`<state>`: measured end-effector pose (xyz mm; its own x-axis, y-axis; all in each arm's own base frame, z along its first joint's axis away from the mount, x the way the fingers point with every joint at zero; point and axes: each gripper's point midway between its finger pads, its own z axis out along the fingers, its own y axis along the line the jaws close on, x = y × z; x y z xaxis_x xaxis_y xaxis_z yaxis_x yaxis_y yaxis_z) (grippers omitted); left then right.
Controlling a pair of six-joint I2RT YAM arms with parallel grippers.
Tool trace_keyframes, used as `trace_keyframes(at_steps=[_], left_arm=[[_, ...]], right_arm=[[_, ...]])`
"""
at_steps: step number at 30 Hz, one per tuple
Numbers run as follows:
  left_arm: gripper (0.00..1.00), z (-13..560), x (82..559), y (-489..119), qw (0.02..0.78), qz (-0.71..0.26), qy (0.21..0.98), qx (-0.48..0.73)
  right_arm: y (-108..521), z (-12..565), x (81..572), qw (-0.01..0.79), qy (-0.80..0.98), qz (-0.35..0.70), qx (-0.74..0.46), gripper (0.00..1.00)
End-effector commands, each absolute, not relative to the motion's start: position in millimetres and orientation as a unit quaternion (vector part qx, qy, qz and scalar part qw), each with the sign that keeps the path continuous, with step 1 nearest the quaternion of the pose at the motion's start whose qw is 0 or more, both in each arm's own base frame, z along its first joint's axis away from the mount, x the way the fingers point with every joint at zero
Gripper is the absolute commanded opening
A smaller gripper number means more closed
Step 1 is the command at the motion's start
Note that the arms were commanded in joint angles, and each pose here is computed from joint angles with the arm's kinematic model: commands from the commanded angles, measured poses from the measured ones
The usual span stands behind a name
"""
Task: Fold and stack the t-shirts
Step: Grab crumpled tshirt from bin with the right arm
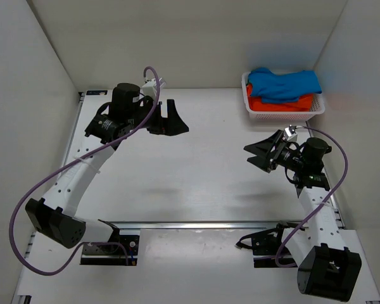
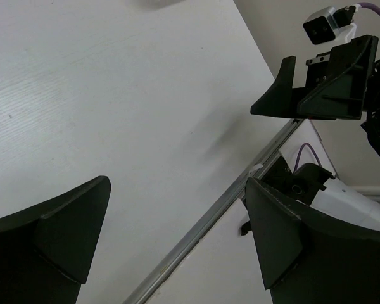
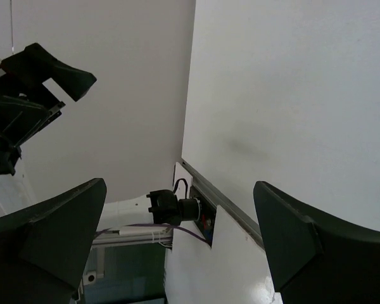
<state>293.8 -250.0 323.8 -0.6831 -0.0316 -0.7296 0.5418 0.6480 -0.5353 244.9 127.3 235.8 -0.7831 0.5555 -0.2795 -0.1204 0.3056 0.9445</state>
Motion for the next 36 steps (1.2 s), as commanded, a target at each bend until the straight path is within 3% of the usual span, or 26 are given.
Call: trace_keyframes(at_steps=[1,19,24,27,29,31,33,35,36], left_arm=[[0.99,343.3,284.9,-249.8,0.394,-0.4,0.808,0.179],[0.99,345.0,279.5,-253.5,0.415,-0.434,0.771,0.211],[0.98,343.4,289.9,-246.2,0.423,-0.425,0.777,0.191],[0.99,342.2,298.3,-230.8,0.426,-0.428,0.782,0.157],[0.99,335.4,300.8,-221.0,0.424,-0.425,0.789,0.131],[0.98,336.1,302.8,-217.8,0.428,-0.416,0.792,0.129],[0.98,338.5,302.3,-218.9,0.432,-0.408,0.792,0.14],[0.96,337.8,306.5,-213.6,0.438,-0.392,0.797,0.136],[0.95,336.0,308.3,-210.7,0.439,-0.387,0.8,0.132]], right_arm=[[137.2,250.8,243.6,0.305,0.734,0.599,0.101,0.99],[137.7,301.0,240.6,0.417,0.693,0.588,0.0,0.99],[100.8,305.6,296.3,0.461,0.719,0.518,0.043,0.99],[51.4,304.3,343.7,0.522,0.759,0.375,0.105,0.98],[6.7,294.4,373.6,0.544,0.783,0.259,0.155,0.72],[-19.3,282.1,403.6,0.54,0.801,0.193,0.172,0.67],[-38.0,289.6,431.6,0.553,0.802,0.136,0.178,0.56],[-61.5,287.6,449.8,0.551,0.807,0.071,0.202,0.3],[-70.5,282.1,464.0,0.544,0.809,0.062,0.215,0.31]])
